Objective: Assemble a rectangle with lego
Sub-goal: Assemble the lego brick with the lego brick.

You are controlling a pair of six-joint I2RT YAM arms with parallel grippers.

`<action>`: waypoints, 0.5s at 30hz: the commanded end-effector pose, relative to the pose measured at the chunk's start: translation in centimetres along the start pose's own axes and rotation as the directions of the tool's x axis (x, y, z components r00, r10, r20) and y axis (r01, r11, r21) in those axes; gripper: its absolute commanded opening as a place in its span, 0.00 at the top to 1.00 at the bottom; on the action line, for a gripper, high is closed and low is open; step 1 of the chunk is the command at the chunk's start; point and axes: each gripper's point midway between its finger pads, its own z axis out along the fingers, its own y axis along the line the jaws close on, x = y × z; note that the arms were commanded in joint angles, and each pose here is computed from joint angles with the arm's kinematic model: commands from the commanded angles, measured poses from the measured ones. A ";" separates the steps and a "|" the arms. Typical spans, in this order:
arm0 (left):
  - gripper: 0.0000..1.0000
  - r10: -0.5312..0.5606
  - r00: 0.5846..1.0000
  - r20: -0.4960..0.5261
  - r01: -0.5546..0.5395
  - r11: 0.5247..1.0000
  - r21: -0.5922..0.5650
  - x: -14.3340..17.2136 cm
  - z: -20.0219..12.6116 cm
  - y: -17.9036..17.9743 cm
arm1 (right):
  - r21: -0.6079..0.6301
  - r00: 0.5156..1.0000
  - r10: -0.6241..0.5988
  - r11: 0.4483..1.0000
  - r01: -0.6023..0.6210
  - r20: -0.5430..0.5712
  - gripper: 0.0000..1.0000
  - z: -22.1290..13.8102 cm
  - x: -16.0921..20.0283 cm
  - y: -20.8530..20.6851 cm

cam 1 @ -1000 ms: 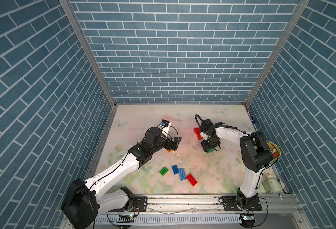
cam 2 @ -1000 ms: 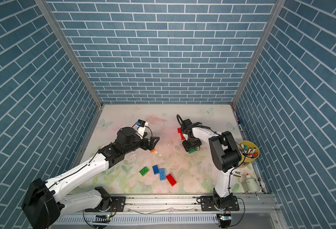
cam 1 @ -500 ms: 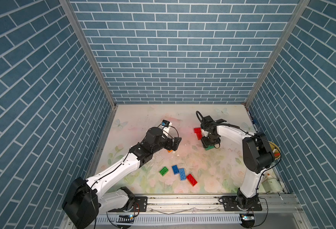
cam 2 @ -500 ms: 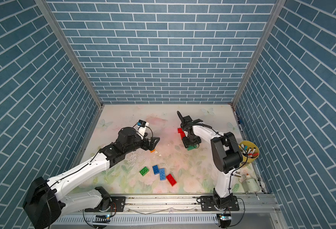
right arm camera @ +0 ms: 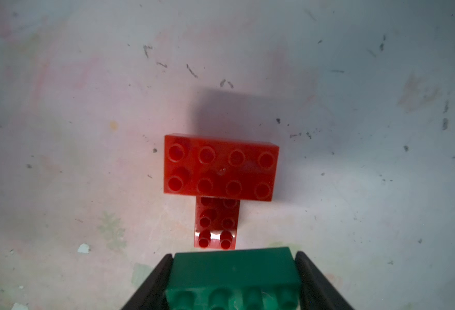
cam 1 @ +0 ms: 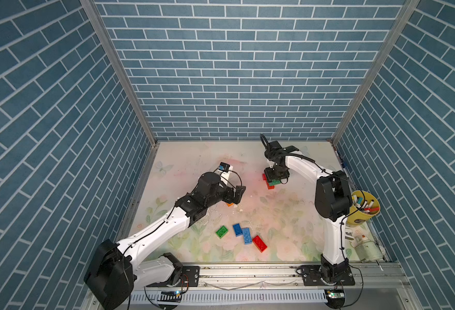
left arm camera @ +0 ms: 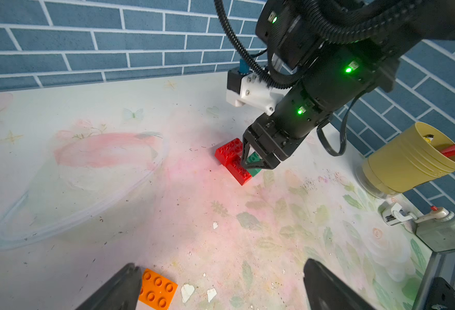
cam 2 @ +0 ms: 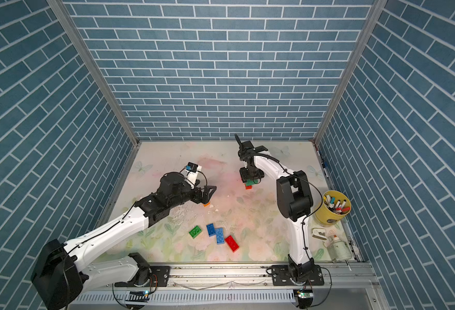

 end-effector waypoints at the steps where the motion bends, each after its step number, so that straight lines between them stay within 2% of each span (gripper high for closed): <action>1: 0.00 0.011 1.000 0.029 -0.011 1.000 0.012 -1.3 -0.5 -0.5 | -0.005 0.999 0.041 0.999 -0.041 -0.003 0.42 -0.6 -0.5 0.0; 15: 0.00 0.012 1.000 0.028 -0.013 1.000 0.013 -1.3 -0.5 -0.5 | -0.009 0.998 0.060 0.998 -0.060 0.015 0.42 0.4 -2.1 0.3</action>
